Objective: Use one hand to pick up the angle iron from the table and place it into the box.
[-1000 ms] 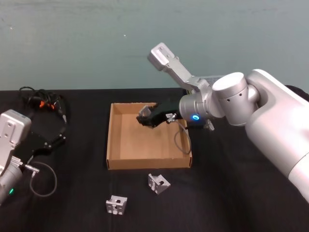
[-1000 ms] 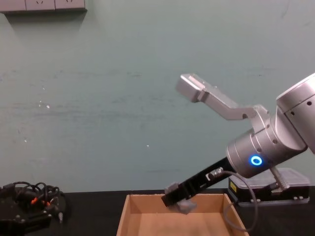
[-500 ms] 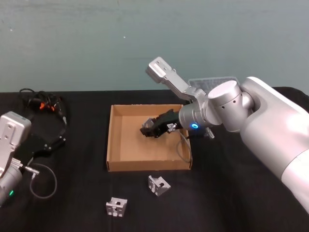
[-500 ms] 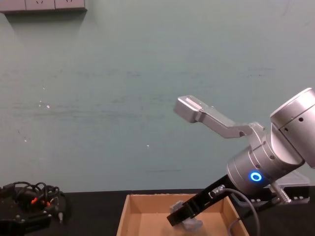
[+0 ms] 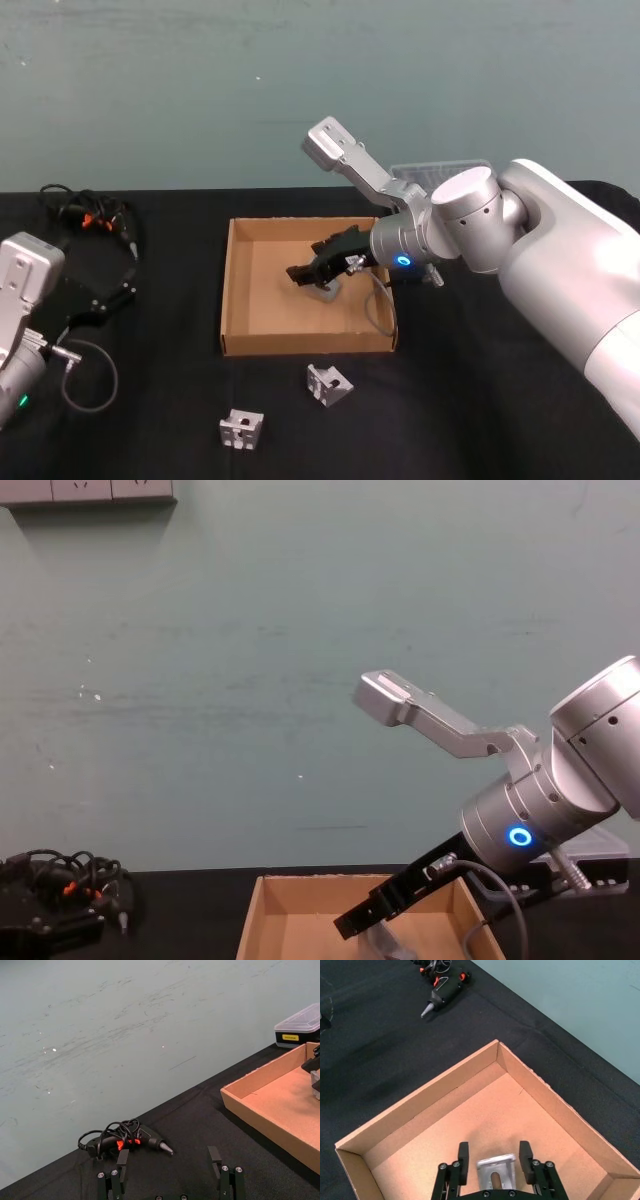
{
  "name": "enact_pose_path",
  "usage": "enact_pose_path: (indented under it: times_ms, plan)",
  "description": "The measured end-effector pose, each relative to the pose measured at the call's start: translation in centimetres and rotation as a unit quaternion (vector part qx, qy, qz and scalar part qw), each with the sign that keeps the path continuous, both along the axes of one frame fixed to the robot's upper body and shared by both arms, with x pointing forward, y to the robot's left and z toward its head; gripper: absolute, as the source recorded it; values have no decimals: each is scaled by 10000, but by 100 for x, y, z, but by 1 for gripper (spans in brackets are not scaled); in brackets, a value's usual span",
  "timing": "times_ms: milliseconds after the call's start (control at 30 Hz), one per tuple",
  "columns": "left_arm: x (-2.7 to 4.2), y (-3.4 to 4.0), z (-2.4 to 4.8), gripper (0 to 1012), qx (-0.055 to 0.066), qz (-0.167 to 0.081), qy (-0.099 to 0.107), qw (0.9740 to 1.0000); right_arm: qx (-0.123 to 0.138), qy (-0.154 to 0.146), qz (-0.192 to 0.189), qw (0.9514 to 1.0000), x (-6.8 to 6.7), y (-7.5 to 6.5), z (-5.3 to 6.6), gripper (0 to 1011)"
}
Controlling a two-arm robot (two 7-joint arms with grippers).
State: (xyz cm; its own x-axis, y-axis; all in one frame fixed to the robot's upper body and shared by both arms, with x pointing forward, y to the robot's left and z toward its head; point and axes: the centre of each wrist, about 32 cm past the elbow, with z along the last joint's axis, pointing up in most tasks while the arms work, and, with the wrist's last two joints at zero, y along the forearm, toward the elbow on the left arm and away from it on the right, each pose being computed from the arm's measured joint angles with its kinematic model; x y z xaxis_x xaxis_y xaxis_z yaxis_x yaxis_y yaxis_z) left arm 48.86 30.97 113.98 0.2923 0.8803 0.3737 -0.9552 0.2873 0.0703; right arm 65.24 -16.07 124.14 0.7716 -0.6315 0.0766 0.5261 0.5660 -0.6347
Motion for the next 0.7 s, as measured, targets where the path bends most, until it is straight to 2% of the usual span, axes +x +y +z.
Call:
enact_pose_path:
  times_ms: [33,133,167,433,700]
  plan:
    - [0,0,0,1000,0,0,0,10000,1,-1,0,10000,0,0,1,659]
    - [0,0,0,1000,0,0,0,10000,5,-4,2,10000,-1,0,2,715]
    - [0,0,0,1000,0,1,0,10000,6,-5,2,10000,-1,0,2,769]
    - [0,0,0,1000,0,0,0,10000,10,-6,4,10000,-3,-1,2,979]
    - [0,0,0,1000,0,0,0,10000,12,-5,3,10000,-4,-3,1,1000]
